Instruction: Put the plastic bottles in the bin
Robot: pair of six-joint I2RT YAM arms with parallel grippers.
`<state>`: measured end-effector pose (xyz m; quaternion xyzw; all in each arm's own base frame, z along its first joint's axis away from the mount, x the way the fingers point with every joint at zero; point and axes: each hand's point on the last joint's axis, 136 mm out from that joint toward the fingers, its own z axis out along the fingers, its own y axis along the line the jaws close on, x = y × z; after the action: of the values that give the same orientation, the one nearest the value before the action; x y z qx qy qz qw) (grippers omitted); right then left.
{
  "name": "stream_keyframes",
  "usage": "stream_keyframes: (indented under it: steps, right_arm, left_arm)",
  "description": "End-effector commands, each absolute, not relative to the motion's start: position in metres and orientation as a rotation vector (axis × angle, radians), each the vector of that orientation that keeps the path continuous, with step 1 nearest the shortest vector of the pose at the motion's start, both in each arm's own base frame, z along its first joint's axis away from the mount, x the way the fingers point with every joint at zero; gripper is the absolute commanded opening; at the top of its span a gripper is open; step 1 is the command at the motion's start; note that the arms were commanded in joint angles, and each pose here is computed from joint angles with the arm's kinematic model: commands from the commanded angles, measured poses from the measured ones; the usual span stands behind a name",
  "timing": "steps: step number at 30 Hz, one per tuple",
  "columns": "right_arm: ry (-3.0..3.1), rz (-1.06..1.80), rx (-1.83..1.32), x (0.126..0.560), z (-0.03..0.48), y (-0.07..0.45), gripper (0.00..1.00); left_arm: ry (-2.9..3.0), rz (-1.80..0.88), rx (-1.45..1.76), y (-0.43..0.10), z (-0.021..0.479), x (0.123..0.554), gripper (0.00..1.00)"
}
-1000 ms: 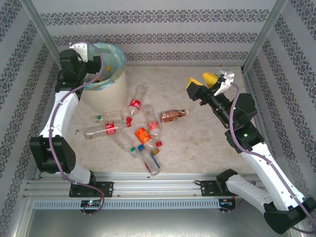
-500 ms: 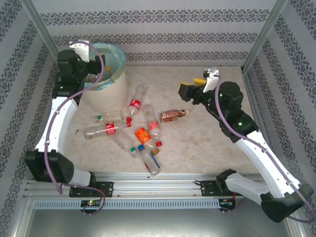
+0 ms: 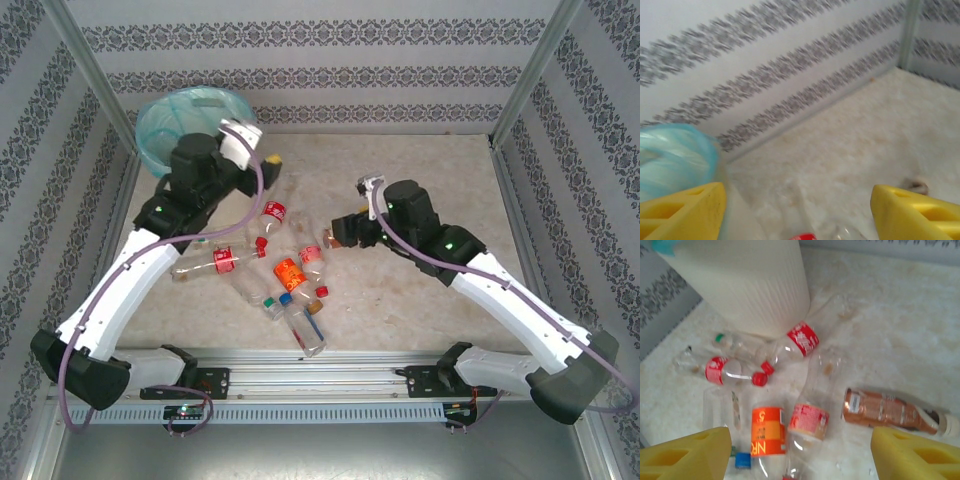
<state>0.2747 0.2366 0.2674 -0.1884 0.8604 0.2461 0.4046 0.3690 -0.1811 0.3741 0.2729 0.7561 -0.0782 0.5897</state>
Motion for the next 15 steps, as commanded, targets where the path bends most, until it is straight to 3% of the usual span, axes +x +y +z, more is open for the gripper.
stream_keyframes:
  steps: [1, 7, 15]
  right_arm:
    - [2.299, 0.544, -0.455, 0.268, 0.227, 0.230, 0.74]
    - [2.452, 0.543, -0.424, 0.250, 0.178, 0.236, 0.72]
    - [2.660, 0.558, -0.458, 0.210, 0.124, 0.263, 0.71]
  left_arm:
    - [1.783, -0.210, 0.818, -0.203, 0.341, 0.345, 0.77]
    - [1.773, -0.276, 0.973, -0.224, 0.304, 0.324, 0.79]
    - [1.772, -0.263, 0.995, -0.224, 0.291, 0.323, 0.80]
